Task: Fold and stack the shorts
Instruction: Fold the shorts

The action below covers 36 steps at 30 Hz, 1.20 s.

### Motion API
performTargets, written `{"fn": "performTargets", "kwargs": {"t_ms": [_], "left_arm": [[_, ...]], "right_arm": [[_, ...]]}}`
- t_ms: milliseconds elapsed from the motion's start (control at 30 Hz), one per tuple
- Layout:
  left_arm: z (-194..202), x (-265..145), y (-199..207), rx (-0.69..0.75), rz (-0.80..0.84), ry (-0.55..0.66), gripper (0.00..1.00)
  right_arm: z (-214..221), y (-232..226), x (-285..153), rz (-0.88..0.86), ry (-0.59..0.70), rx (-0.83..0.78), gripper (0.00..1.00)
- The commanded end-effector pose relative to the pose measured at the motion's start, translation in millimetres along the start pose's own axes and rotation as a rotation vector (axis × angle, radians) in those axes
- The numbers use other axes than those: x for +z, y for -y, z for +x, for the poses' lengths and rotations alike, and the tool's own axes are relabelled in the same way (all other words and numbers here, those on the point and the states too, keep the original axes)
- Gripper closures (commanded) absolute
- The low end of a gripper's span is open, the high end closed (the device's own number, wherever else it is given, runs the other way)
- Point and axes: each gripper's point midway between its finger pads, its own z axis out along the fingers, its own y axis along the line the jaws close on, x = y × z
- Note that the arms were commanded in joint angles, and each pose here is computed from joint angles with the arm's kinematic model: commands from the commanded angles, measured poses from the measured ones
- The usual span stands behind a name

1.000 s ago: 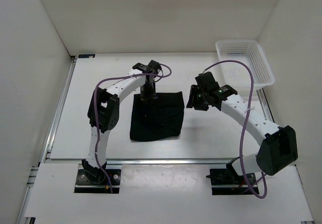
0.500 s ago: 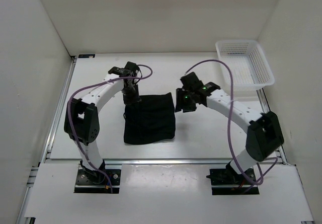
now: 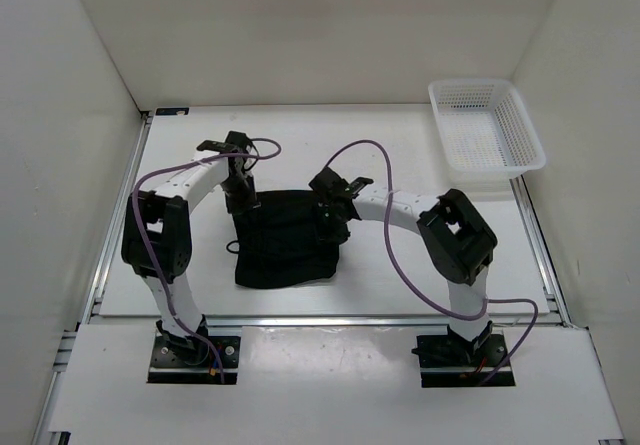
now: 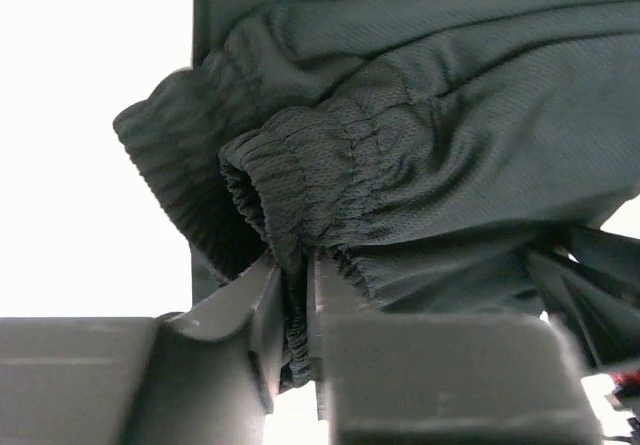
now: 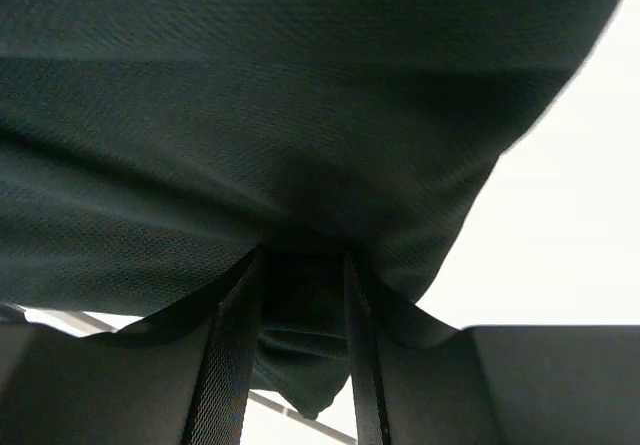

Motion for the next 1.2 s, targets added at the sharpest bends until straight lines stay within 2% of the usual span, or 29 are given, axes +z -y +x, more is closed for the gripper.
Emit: {"fn": "performTargets", "kwargs": {"t_ms": [0, 67, 100, 133, 200, 233, 267, 300, 367, 400, 500, 567, 667, 767, 800, 933, 1100, 1167], "left_arm": [[-5, 15, -9, -0.004, 0.014, -0.011, 0.71], [-8, 20, -14, -0.026, 0.016, -0.021, 0.67], [-8, 20, -14, -0.026, 0.016, -0.021, 0.54], [-8, 20, -15, -0.017, 0.017, -0.021, 0.53], [-18, 6, -13, -0.022, 0.032, 0.02, 0.25], [-17, -1, -13, -0.022, 0.032, 0.02, 0.22], [-23, -16, -8, -0.017, 0.048, 0.06, 0.15], [-26, -25, -7, -0.006, 0.054, 0.077, 0.09], [-32, -50, -6, -0.008, 0.066, 0.134, 0.03], [-36, -64, -3, -0.005, 0.077, 0.163, 0.03], [-39, -102, 2, 0.005, 0.108, 0.241, 0.03], [-40, -119, 5, 0.011, 0.125, 0.284, 0.03], [-31, -162, -5, 0.014, 0.122, 0.439, 0.03], [-28, -188, -16, -0.053, 0.123, 0.584, 0.04], [-16, -197, -25, -0.09, 0.138, 0.637, 0.04], [9, -214, -46, -0.203, 0.137, 0.773, 0.04], [33, -234, -63, -0.287, 0.154, 0.887, 0.04], [43, -233, -71, -0.314, 0.13, 0.88, 0.04]], "right_arm": [[-15, -6, 4, 0.023, 0.063, 0.011, 0.58], [-12, -3, 6, 0.049, 0.069, 0.013, 0.58], [-13, -2, 1, 0.055, 0.086, 0.012, 0.58], [-18, -5, -12, 0.053, 0.116, 0.01, 0.57], [-22, -8, -26, 0.054, 0.161, -0.001, 0.5], [-26, -8, -43, 0.06, 0.206, -0.002, 0.47], [-31, -10, -54, 0.056, 0.241, -0.003, 0.43], [-34, -9, -65, 0.063, 0.266, -0.002, 0.31], [-43, -7, -99, 0.076, 0.366, -0.007, 0.22], [-44, -3, -111, 0.096, 0.393, -0.002, 0.18], [-50, 15, -167, 0.158, 0.537, 0.03, 0.16], [-50, 35, -189, 0.206, 0.593, 0.091, 0.13], [-36, 91, -235, 0.341, 0.704, 0.22, 0.07], [-12, 130, -265, 0.451, 0.742, 0.275, 0.06], [0, 151, -269, 0.534, 0.734, 0.296, 0.04], [34, 185, -285, 0.636, 0.741, 0.353, 0.04], [67, 197, -293, 0.614, 0.79, 0.406, 0.04], [72, 198, -298, 0.591, 0.821, 0.415, 0.04]]}}
